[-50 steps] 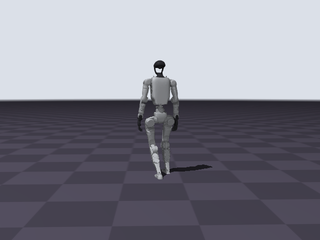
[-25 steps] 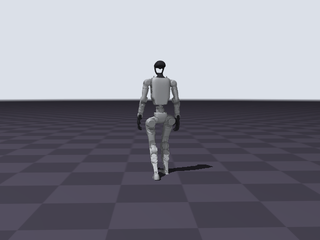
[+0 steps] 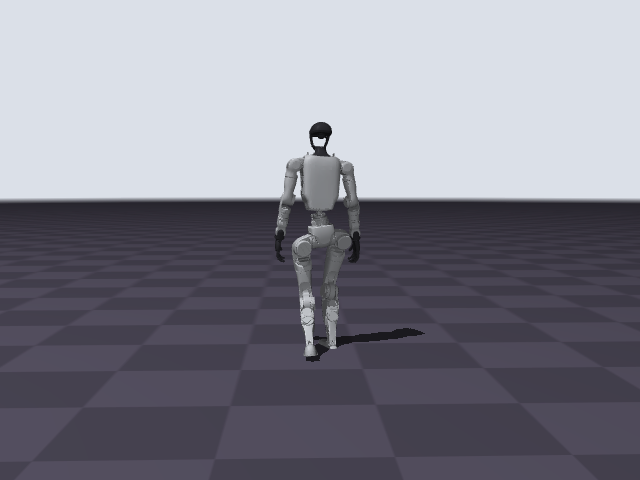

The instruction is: Walk

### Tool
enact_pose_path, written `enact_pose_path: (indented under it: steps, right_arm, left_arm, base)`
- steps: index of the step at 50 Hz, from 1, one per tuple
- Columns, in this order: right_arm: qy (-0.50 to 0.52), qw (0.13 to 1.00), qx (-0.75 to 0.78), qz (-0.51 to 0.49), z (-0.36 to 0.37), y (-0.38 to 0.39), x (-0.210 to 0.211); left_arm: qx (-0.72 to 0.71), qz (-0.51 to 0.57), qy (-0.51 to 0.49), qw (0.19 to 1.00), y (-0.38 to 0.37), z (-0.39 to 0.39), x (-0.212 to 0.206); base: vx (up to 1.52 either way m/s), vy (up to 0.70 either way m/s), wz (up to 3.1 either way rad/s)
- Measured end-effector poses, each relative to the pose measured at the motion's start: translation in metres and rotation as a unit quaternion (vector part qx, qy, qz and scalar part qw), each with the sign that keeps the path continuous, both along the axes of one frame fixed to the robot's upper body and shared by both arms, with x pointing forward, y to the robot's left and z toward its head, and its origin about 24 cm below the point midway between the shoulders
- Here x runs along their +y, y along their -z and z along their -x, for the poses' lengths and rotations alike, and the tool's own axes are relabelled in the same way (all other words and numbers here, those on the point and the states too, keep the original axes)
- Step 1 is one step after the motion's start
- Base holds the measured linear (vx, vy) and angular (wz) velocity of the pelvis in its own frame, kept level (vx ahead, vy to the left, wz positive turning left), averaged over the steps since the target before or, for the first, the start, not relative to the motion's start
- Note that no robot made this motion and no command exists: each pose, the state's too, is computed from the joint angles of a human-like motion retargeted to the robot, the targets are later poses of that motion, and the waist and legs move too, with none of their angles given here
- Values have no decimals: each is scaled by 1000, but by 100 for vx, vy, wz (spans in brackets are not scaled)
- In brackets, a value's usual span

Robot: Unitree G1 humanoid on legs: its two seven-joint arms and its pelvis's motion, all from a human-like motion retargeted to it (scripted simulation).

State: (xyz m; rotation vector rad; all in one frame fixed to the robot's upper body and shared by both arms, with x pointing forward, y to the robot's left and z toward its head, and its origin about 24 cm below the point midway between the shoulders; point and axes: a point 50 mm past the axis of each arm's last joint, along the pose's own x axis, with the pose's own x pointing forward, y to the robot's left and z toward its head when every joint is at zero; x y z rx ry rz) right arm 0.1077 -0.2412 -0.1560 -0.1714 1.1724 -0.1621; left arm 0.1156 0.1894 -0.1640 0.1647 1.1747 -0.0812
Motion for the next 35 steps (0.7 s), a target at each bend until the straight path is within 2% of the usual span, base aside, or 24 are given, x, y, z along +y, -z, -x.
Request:
enact_pose_path:
  steps: [28,35]
  right_arm:
    - [62,997,-2,-39,18,6,10]
    - [104,994,10,-19,34,7,1]
  left_arm:
    - [-107,-25,55,992,-23,-58,0]
    - [-106,-18,29,994,-22,-56,1]
  base:
    - [-4,2,1]
    - [29,-6,4]
